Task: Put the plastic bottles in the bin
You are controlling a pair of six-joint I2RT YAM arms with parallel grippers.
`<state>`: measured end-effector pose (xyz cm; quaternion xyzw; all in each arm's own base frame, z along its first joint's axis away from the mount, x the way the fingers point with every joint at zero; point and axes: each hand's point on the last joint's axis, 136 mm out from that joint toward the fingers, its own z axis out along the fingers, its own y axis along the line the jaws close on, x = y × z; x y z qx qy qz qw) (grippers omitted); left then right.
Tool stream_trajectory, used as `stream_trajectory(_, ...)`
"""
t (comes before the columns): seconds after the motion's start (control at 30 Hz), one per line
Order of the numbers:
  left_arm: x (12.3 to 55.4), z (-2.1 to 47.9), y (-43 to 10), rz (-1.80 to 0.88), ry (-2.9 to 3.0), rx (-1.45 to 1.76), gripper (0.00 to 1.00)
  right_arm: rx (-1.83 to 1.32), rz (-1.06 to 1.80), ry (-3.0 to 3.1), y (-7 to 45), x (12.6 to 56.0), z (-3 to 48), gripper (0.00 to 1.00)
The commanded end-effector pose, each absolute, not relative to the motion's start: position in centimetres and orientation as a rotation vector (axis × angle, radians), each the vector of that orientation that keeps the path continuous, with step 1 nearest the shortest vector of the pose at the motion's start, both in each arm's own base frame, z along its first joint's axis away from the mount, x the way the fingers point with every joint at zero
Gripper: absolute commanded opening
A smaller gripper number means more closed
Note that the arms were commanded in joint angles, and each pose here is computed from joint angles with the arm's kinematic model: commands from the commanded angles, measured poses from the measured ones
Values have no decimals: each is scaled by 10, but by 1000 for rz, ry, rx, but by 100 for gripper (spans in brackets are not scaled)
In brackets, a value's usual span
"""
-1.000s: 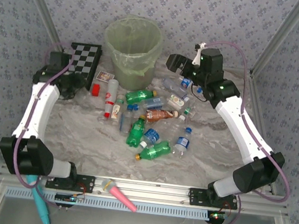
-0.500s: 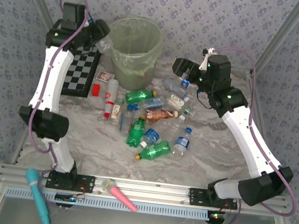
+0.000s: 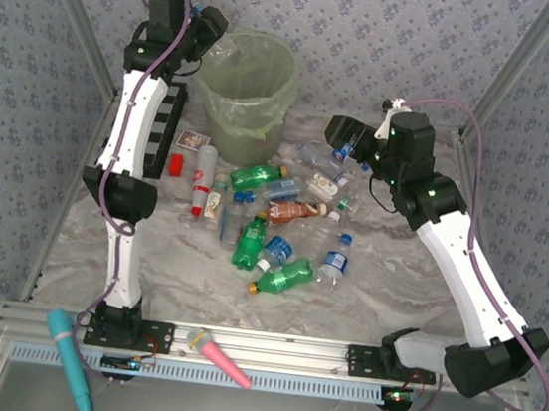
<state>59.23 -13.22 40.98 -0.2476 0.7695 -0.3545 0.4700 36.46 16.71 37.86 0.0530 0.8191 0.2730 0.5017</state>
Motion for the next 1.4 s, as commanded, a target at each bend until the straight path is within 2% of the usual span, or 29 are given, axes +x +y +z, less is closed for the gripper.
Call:
stream_trajectory(0.0, 590, 449, -142, -958, 1769, -567, 63, 149, 637, 1971, 159, 357, 380, 100)
stream_trajectory(0.2, 587, 446, -145, -954, 1786, -572, 66, 156, 640, 1976, 159, 357, 375, 100)
stream_trajectory(0.27, 585, 448, -145, -950, 1791, -567, 75, 159, 642, 1975, 159, 358, 375, 100)
stream_trajectory(0.37, 578, 453, -144, -936, 1794, -554, 99, 170, 649, 1973, 160, 358, 375, 100)
stream_trajectory(1.03, 532, 455, -139, -823, 1921, -489, 100, 146, 668, 1992, 171, 355, 368, 100)
stream_trajectory(1.37, 470, 399, -123, -611, 2135, -401, 100, 125, 659, 2005, 179, 359, 362, 100)
